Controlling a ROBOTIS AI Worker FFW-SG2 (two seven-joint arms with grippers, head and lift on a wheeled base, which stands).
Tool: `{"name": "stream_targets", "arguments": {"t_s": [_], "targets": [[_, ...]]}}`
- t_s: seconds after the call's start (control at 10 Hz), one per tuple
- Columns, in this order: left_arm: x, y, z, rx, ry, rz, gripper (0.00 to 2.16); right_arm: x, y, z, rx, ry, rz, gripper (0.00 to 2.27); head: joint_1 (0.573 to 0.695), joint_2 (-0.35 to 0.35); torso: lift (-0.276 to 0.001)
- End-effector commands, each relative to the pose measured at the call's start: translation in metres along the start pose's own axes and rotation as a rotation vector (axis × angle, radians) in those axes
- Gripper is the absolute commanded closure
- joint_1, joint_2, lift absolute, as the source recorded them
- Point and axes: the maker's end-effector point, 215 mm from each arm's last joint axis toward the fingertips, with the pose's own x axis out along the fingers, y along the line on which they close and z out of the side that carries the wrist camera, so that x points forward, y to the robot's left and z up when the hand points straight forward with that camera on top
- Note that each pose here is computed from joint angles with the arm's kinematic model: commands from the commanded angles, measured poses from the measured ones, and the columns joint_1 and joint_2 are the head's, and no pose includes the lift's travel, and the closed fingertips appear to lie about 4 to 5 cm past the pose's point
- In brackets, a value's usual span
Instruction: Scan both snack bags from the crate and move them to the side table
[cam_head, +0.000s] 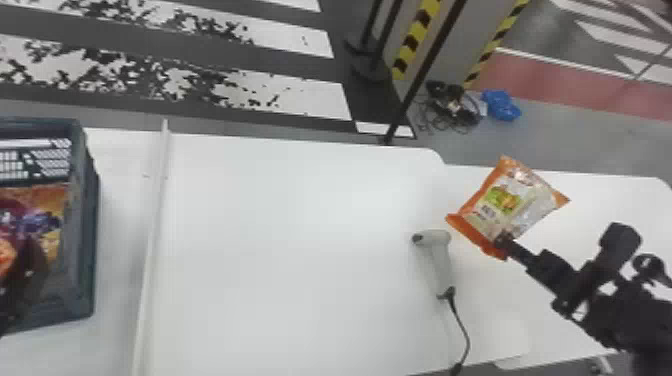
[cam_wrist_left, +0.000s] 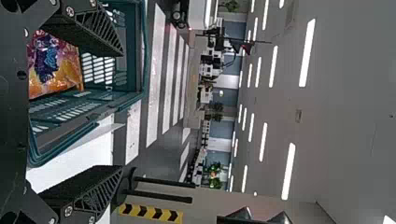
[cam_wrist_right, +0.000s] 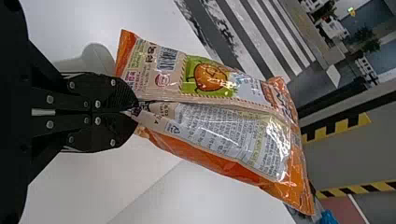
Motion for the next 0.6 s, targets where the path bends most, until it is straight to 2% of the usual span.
{"name": "stream_targets", "arguments": {"t_s": [0.0, 0.2, 0.4, 0.5], "targets": [[0.000, 0.000, 0.000, 0.001, 0.000, -0.001, 0.14, 0.007, -0.027, 0.007, 0.011, -0.055, -0.079, 2.25, 0.695, -0.350, -0.075], [0.000, 0.001, 0.000, 0.002, 0.000, 0.000, 0.14, 0.015, -0.063, 0.009, 0.041, -0.108, -0.191, 2.25, 0.695, -0.350, -0.075], [0.000, 0.001, 0.000, 0.003, 0.001, -0.001, 0.14, 0.022, -0.094, -0.003, 0.066, -0.097, -0.285, 2.25, 0.695, -0.350, -0.075], [0.000, 0.002, 0.000, 0.004, 0.001, 0.000, 0.14, 0.023, -0.109, -0.002, 0.067, -0.125, -0.335, 2.25, 0.695, -0.350, -0.075]]}}
